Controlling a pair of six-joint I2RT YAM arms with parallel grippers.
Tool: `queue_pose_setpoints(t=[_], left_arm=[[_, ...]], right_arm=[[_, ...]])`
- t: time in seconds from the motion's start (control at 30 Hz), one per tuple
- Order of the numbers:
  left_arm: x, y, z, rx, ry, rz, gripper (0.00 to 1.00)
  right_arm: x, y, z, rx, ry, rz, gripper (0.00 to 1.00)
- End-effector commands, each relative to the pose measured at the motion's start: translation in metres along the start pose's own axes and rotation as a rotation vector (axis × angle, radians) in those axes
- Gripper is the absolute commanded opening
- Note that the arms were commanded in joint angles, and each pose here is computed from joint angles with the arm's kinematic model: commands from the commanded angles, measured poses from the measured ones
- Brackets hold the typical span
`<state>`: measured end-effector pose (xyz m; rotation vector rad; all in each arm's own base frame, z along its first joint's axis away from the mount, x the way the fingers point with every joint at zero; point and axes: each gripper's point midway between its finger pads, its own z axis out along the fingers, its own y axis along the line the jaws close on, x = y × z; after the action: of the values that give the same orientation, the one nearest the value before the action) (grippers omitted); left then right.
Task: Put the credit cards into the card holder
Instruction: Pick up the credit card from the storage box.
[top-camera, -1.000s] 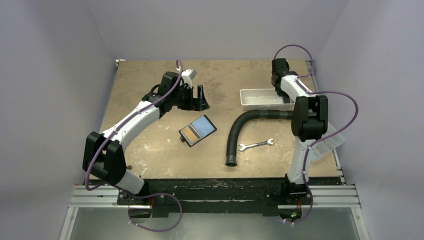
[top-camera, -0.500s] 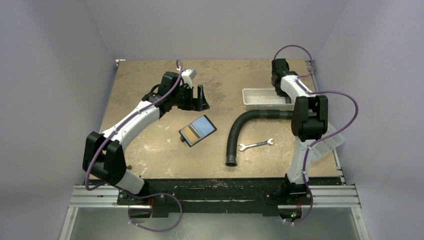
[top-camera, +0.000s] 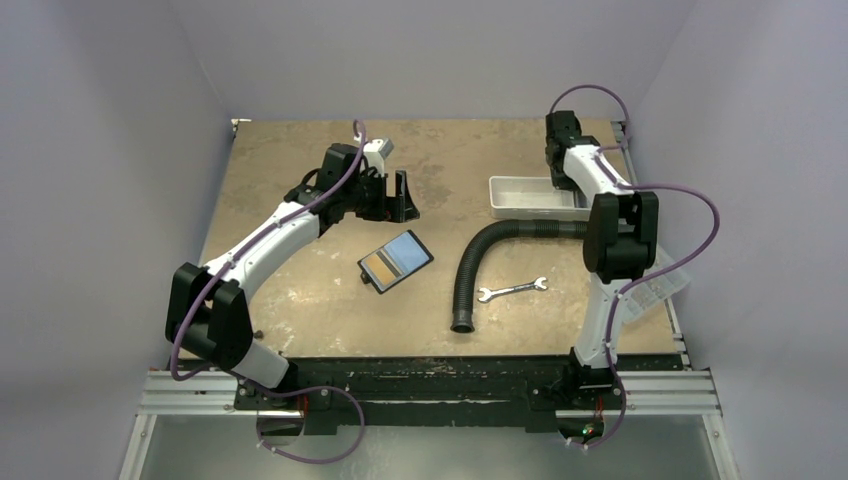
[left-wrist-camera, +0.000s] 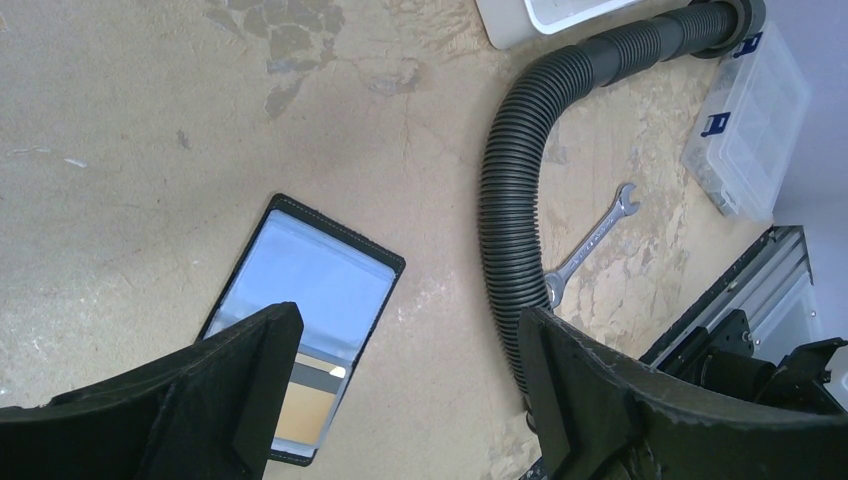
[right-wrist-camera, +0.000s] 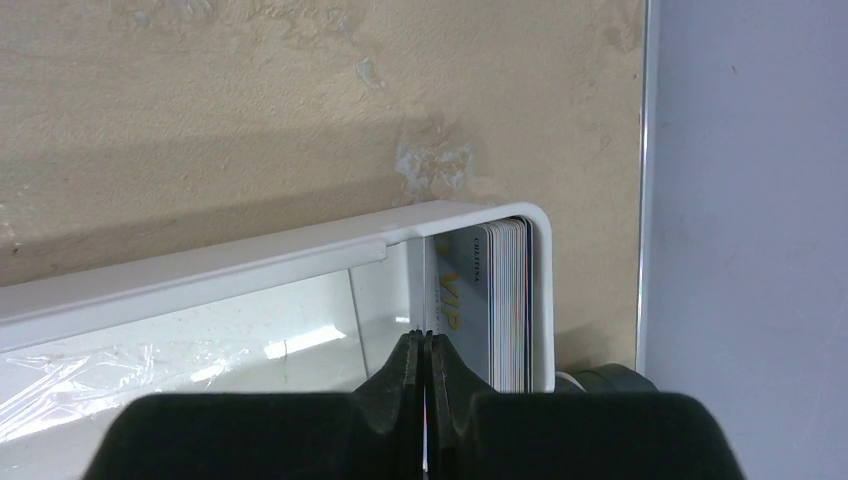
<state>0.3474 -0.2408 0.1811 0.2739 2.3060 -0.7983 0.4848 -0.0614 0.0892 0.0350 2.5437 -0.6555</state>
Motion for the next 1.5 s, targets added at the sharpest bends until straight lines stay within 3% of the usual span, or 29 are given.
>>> queue_pose_setpoints(t=[0.0, 0.17, 0.33, 0.5, 0.63, 0.73, 0.93, 1.13, 1.27, 1.47], left_arm=[[-0.005, -0.007, 0.003, 0.037, -0.018, 0.016, 0.86], [-0.004, -0.007, 0.005, 0.036, -0.016, 0.005, 0.86], [-0.005, -0.004, 0.005, 0.025, -0.019, 0.001, 0.86], [-0.006, 0.002, 0.006, 0.004, -0.022, -0.005, 0.86], [-0.008, 0.002, 0.006, 0.016, -0.027, -0.012, 0.84], [-0.017, 0.005, 0.002, 0.012, -0.053, -0.011, 0.84], [-0.042, 0.007, -0.022, -0.026, -0.125, -0.022, 0.85], [-0.042, -0.024, -0.049, 0.094, -0.141, -0.071, 0.86], [-0.027, -0.049, -0.062, 0.306, -0.106, -0.186, 0.88], [-0.034, -0.072, -0.087, 0.542, -0.211, -0.274, 0.88]], right_arm=[[-0.037, -0.015, -0.036, -0.032, -0.111, 0.094, 0.00], [-0.051, -0.030, -0.062, -0.026, -0.142, 0.158, 0.00], [-0.070, -0.044, -0.100, -0.058, -0.256, 0.229, 0.00], [-0.082, -0.033, -0.139, -0.229, -0.372, 0.300, 0.00], [-0.086, 0.012, -0.183, -0.570, -0.464, 0.336, 0.00], [-0.082, 0.059, -0.229, -0.933, -0.519, 0.373, 0.00], [-0.055, 0.142, -0.325, -1.471, -0.529, 0.406, 0.00], [-0.017, 0.189, -0.379, -1.820, -0.434, 0.399, 0.00], [0.003, 0.191, -0.396, -1.965, -0.418, 0.315, 0.00], [0.023, 0.178, -0.419, -2.150, -0.403, 0.292, 0.00]])
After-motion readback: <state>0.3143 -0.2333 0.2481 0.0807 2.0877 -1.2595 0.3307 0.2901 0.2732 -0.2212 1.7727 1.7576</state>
